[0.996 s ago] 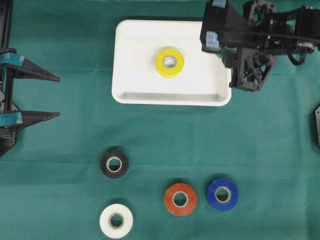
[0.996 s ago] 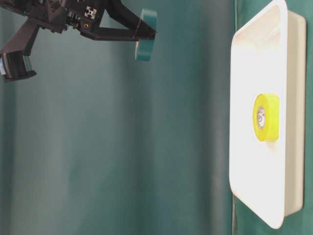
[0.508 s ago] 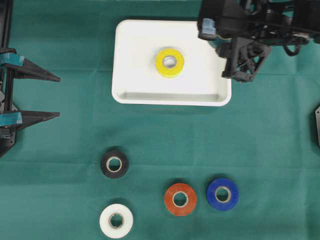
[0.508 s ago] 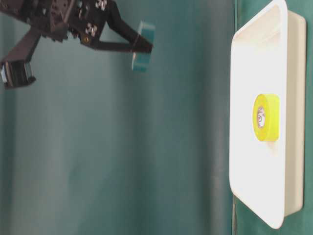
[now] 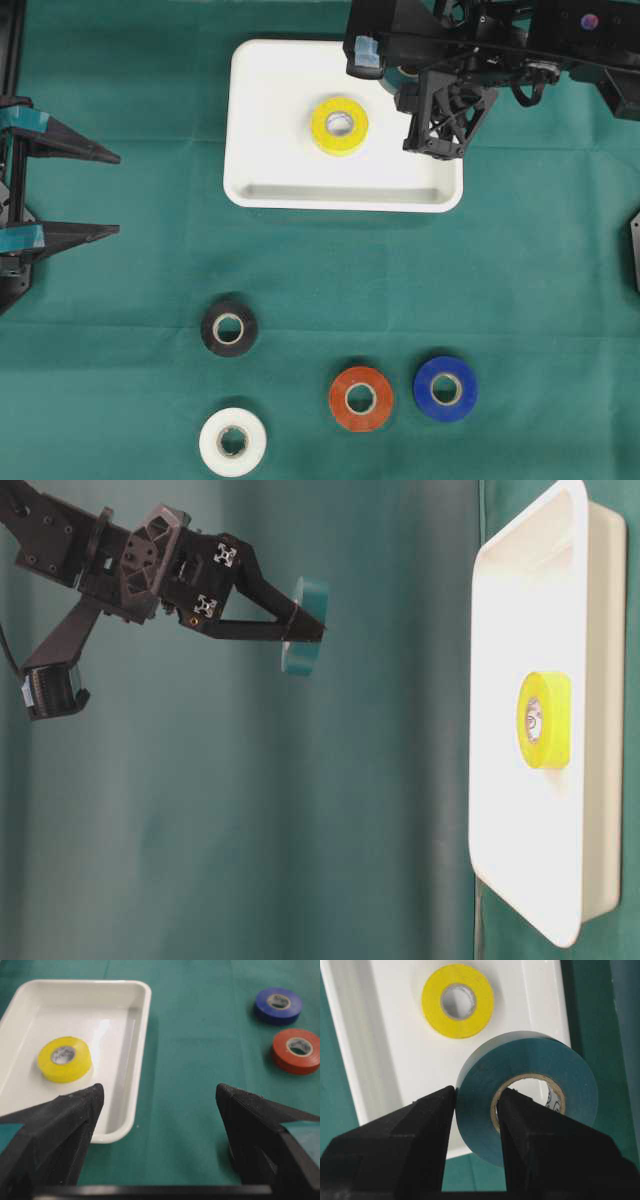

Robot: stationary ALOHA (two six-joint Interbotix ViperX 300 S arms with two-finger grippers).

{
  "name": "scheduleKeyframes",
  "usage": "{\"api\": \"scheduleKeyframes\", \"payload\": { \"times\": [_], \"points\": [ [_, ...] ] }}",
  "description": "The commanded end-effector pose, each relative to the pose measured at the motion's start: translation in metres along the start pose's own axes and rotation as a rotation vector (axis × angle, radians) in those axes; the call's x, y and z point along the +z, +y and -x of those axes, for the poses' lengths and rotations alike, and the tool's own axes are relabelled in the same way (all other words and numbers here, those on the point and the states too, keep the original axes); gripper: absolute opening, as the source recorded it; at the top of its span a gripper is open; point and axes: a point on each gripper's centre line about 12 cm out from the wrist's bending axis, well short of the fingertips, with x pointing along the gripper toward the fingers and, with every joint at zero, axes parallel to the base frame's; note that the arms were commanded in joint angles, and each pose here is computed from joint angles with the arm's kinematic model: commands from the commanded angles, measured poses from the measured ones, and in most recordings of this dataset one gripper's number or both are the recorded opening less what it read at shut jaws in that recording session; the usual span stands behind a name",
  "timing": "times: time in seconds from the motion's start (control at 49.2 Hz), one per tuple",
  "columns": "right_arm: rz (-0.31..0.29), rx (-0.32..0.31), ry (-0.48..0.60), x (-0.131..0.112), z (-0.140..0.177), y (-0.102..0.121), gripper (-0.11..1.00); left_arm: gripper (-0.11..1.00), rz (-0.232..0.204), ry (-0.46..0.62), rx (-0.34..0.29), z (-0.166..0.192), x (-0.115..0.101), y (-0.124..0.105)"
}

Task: Pick up the tape from a random location and place it into the white case.
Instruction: 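Carry the teal roll with the right gripper over the tray's upper right area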

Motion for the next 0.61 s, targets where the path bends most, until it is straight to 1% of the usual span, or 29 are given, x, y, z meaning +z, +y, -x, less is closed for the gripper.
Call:
{"api": "scheduleKeyframes", "payload": {
  "times": [0.0, 0.59],
  "points": [
    [-0.005, 0.002, -0.046, 0.0091, 0.012, -0.0012, 0.31, 0.94, 0.004, -0.008, -0.003, -0.0004, 0.004, -0.0004],
    [-0.004, 0.0, -0.041, 0.0083, 0.0116, -0.0013, 0.31, 0.94, 0.004, -0.006, -0.003, -0.0004, 0.0038, -0.0004]
  ]
}}
